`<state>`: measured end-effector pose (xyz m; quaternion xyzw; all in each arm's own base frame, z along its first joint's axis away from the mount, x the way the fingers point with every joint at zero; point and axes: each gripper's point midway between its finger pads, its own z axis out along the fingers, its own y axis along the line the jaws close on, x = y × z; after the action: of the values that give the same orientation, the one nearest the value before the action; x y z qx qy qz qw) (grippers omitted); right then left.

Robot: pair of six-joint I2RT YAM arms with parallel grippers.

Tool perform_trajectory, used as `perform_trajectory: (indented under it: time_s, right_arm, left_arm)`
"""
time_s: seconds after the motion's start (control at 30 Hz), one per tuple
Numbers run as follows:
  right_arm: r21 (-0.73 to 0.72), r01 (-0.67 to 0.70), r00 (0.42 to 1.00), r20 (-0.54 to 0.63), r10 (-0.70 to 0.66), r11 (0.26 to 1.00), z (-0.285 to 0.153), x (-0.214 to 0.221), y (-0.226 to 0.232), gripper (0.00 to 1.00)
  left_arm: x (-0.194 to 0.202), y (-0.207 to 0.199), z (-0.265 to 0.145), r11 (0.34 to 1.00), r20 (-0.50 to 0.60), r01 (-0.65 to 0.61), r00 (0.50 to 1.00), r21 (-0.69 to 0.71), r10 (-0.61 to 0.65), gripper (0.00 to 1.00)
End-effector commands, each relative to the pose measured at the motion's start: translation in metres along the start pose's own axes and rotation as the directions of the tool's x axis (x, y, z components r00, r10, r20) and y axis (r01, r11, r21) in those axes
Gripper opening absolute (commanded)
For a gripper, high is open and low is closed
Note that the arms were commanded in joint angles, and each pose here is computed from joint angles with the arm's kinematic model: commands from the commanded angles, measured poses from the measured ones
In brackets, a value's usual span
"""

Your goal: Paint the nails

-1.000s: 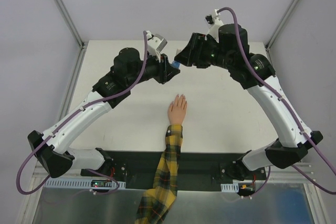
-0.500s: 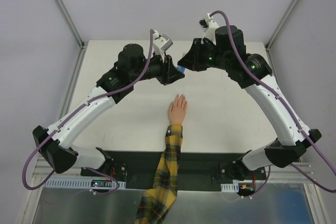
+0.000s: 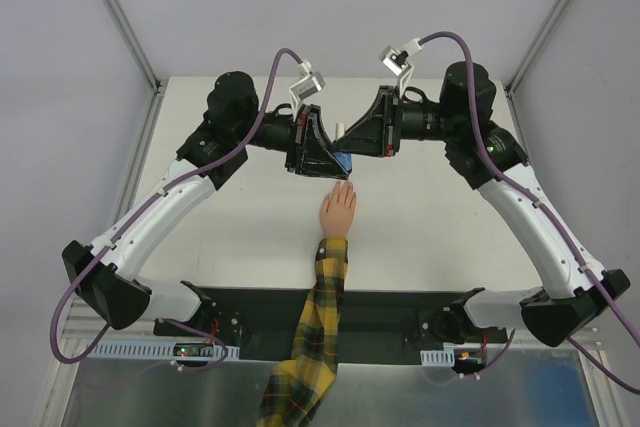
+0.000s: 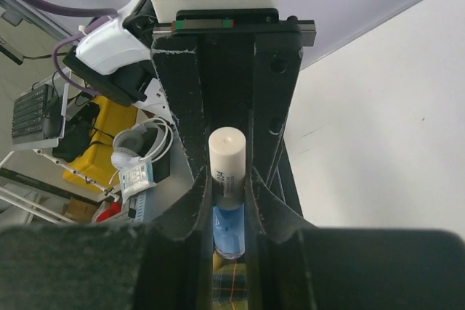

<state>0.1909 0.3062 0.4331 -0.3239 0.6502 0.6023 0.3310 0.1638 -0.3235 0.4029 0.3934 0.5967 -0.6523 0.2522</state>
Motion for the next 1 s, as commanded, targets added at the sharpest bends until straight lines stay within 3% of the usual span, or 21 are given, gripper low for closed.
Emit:
perform_trajectory:
  time_s: [0.0, 0.07, 0.17, 0.23, 0.27, 0.37, 0.53, 0.67, 0.97]
  right_arm:
    - [-0.020, 0.033, 0.998, 0.054, -0.032, 0.999, 0.005, -0.017, 0.010, 0.11]
    - [0.046, 0.027, 0.997, 0.064, -0.030, 0.999, 0.001, -0.019, 0.004, 0.15]
    - [0.160, 0.007, 0.997, 0.076, -0.020, 0.987, -0.005, -0.021, -0.009, 0.41]
    - [0.223, -0.010, 0.997, 0.078, -0.008, 0.975, -0.010, -0.020, -0.015, 0.52]
    - [0.286, 0.000, 0.994, 0.107, -0.032, 0.958, -0.015, -0.028, -0.021, 0.64]
    - [0.389, 0.002, 0.991, 0.121, -0.054, 0.921, -0.024, -0.036, -0.031, 0.75]
    - [0.437, 0.020, 0.993, 0.098, -0.070, 0.899, -0.025, -0.042, -0.036, 0.77]
    - [0.451, 0.038, 0.994, 0.072, -0.079, 0.892, -0.017, -0.045, -0.038, 0.65]
    - [0.486, 0.061, 0.996, 0.024, -0.084, 0.872, 0.000, -0.041, -0.043, 0.55]
  left_arm:
    - [-0.027, -0.008, 0.000, 0.980, 0.096, -0.193, 0.976, -0.044, 0.196, 0.00]
    - [-0.034, 0.008, -0.007, 0.961, 0.138, -0.211, 0.962, -0.179, 0.237, 0.00]
    - [-0.040, 0.023, -0.016, 0.928, 0.171, -0.209, 0.948, -0.310, 0.270, 0.00]
    - [-0.039, 0.026, -0.019, 0.918, 0.169, -0.206, 0.947, -0.339, 0.275, 0.00]
    - [-0.039, 0.028, -0.021, 0.911, 0.164, -0.211, 0.945, -0.354, 0.282, 0.00]
    - [-0.034, 0.037, -0.022, 0.903, 0.141, -0.191, 0.955, -0.384, 0.262, 0.00]
    - [-0.029, 0.038, -0.021, 0.911, 0.124, -0.178, 0.963, -0.371, 0.239, 0.00]
    - [-0.029, 0.039, -0.019, 0.914, 0.121, -0.176, 0.965, -0.366, 0.234, 0.00]
    - [-0.030, 0.044, -0.019, 0.910, 0.123, -0.160, 0.967, -0.382, 0.221, 0.00]
